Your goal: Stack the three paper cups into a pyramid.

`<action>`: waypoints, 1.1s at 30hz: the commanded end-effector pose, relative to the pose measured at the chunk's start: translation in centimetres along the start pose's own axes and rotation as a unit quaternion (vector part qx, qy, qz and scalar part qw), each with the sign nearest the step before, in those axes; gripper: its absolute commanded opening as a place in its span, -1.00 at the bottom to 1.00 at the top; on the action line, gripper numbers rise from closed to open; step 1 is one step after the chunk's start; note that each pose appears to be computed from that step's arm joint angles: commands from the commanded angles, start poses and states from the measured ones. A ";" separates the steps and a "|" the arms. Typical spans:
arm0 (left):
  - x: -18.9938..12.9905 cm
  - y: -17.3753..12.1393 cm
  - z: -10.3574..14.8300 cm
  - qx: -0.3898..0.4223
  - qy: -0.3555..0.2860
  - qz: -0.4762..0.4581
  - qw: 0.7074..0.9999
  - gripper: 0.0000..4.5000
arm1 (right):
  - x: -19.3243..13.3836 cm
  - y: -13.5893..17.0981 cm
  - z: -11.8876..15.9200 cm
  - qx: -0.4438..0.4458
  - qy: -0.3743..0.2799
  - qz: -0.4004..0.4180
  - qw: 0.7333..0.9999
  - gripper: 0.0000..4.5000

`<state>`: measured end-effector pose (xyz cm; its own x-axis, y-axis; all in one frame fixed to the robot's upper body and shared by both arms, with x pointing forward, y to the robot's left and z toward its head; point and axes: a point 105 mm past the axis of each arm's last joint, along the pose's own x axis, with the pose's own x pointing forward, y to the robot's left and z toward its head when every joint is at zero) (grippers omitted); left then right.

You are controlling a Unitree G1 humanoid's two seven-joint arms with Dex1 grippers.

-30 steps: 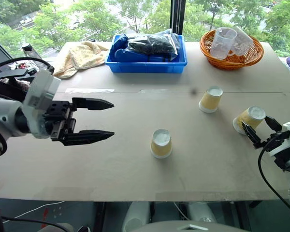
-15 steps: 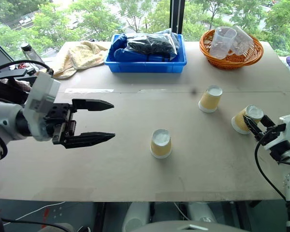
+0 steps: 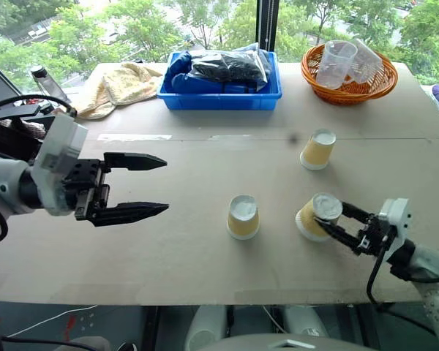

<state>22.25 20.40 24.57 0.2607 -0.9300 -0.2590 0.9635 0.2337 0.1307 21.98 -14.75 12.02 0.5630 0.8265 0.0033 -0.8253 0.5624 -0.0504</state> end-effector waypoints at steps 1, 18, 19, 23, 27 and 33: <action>-0.1 0.1 0.5 0.020 0.006 -0.002 1.000 1.00 | 1.1 1.2 1.3 -0.033 -0.018 0.030 0.999 -0.17; 0.3 0.0 0.3 0.020 -0.001 -0.004 1.000 1.00 | 4.7 2.0 -0.3 -0.066 -0.029 0.079 0.994 -0.17; 0.2 -0.1 0.3 0.019 -0.001 -0.003 1.000 1.00 | 4.9 2.2 -0.2 -0.065 -0.031 0.084 0.994 -0.17; 0.3 0.0 0.2 0.020 -0.002 -0.002 1.000 1.00 | 5.6 2.1 -0.3 -0.058 -0.034 0.087 0.994 -0.17; 0.1 0.0 0.4 0.020 -0.007 0.001 1.000 1.00 | 5.5 2.1 -0.4 -0.054 -0.029 0.093 0.994 -0.17; 0.0 0.1 0.2 0.018 -0.006 0.005 1.000 1.00 | 5.1 1.8 -0.3 -0.055 -0.026 0.091 0.994 0.98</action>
<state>22.48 20.08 23.90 0.2485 -0.9341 -0.2565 0.9672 0.2251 0.1174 23.31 -9.13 10.69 0.3984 0.9171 0.0116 -0.9079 0.3961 -0.1373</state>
